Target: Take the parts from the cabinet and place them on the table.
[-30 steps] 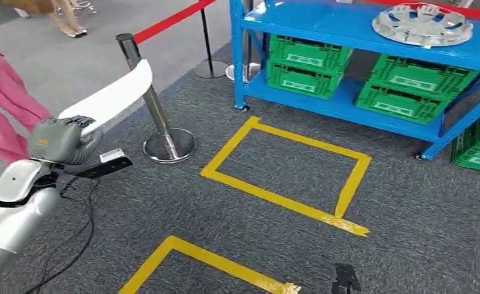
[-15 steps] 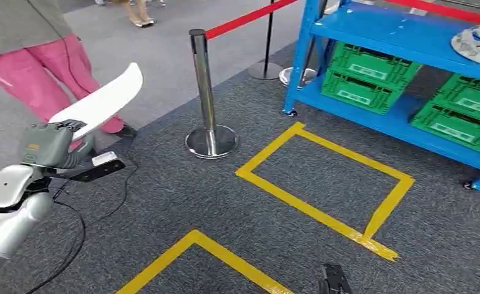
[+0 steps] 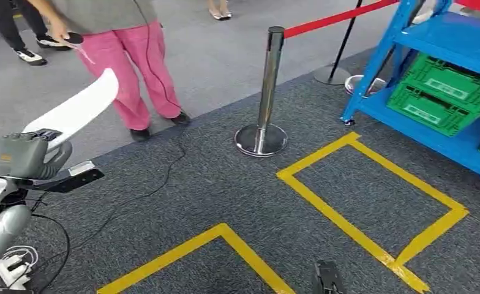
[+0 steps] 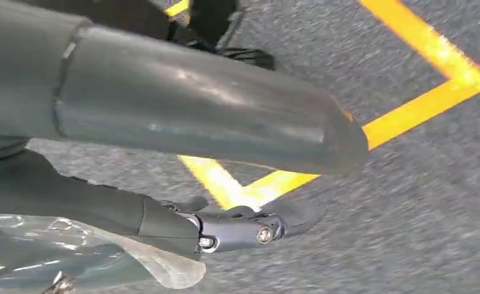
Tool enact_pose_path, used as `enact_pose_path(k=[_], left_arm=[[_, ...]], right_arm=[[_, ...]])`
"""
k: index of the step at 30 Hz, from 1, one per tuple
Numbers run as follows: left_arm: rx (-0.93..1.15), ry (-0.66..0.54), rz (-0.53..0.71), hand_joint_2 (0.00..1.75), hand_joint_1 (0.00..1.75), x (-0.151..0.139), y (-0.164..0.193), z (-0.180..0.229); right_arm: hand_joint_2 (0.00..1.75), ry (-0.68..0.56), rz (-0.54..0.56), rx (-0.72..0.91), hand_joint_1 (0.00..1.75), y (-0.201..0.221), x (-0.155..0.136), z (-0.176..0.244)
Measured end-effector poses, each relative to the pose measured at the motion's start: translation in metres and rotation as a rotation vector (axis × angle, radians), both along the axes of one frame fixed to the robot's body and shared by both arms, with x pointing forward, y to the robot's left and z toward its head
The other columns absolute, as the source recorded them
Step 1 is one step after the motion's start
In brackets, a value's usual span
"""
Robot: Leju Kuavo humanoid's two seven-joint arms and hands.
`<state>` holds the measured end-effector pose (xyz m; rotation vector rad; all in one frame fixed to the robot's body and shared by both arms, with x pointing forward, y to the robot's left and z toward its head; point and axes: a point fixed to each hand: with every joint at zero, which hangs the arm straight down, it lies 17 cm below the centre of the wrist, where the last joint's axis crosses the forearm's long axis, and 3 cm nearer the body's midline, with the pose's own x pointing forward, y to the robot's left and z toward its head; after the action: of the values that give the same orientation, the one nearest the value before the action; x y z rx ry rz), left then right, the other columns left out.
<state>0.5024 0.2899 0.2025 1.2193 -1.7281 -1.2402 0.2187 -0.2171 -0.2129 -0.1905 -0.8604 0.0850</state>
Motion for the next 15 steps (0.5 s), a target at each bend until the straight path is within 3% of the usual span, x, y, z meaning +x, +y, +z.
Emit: enact_pose_path(k=[5, 9, 15], left_arm=[[0.009, -0.004, 0.010, 1.75, 1.75, -0.007, 0.007, 0.000], [0.009, 0.003, 0.004, 1.75, 1.75, -0.010, 0.003, -0.002], [0.009, -0.003, -0.001, 1.75, 1.75, -0.007, 0.001, 0.003]], right_arm=[[0.00, -0.081, 0.037, 0.021, 0.00, 0.011, 0.023, 0.015], [0.00, -0.085, 0.063, 0.015, 0.00, 0.014, 0.022, 0.015], [0.00, 0.049, 0.032, 0.048, 0.00, 0.011, 0.000, -0.004]])
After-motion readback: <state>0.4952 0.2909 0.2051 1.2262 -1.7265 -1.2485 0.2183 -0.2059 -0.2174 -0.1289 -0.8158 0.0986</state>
